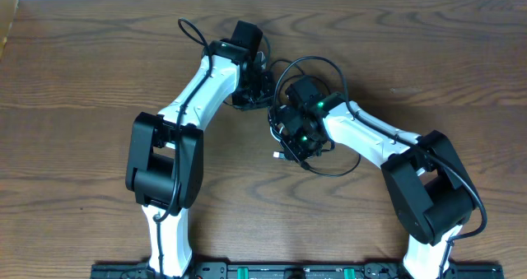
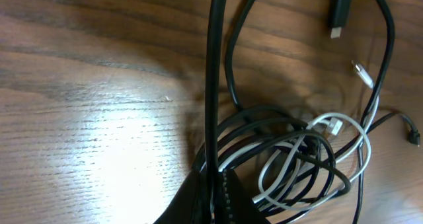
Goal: Untangle cables
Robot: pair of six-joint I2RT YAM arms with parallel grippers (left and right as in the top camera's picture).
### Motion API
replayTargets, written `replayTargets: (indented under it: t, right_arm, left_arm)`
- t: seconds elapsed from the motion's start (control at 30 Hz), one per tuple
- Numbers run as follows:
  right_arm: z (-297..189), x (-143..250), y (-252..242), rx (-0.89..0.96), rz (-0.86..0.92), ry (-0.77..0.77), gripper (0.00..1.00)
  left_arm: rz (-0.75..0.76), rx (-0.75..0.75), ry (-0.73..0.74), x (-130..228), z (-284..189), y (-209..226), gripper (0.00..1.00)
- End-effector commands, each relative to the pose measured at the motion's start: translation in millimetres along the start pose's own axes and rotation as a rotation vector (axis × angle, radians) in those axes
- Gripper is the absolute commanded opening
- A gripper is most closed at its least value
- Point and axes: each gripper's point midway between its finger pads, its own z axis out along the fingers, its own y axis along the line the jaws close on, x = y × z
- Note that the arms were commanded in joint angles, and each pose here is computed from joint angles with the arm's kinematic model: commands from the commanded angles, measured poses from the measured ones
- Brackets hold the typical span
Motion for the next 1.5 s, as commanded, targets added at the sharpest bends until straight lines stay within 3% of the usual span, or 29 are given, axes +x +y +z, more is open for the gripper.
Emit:
replayTargets:
  t: [0.0,0.2,0.4,0.73,0.87,1.13,1.47]
  right_arm:
    - [-2.2,-6.0,20.4,-0.139,0.012,-0.012,0.12]
    - [-8.0,-20.7,19.8,-0.187,0.102,-0.065,0.13]
    - [2.1,-34.8,-5.9,0.065,0.231,-0.125,0.18]
    - [18.0,-26.8,-10.6,0.112,0.274,-0.088,0.15]
    - [15.3,-29.8,-28.4,0.218,0.337,-0.123,0.15]
    - [3.4,-45.1,-28.1,0.231,0.26,-0.172,0.13]
    - [-30.0,-52.2,-38.5,0.341,0.201,-0.21,0.19]
  left_arm:
    - [-0.008,-0.011,0.027,2.5,6.3,10.6,0.07]
    - [-0.009,-0.011,0.024,1.2,5.6,12.3,0.08]
    - [-0.008,-0.01,0.023,0.9,5.6,12.1,0.08]
    - [0.008,-0.012,0.025,1.2,5.3,13.2,0.08]
    - [-0.005,-0.013,0.024,-0.6,3.7,17.5,0.08]
    - [-0.008,-0.02,0.032,-1.1,0.9,25.6,0.08]
    - [-0.006,-0.018,0.026,-2.5,1.0,25.1,0.08]
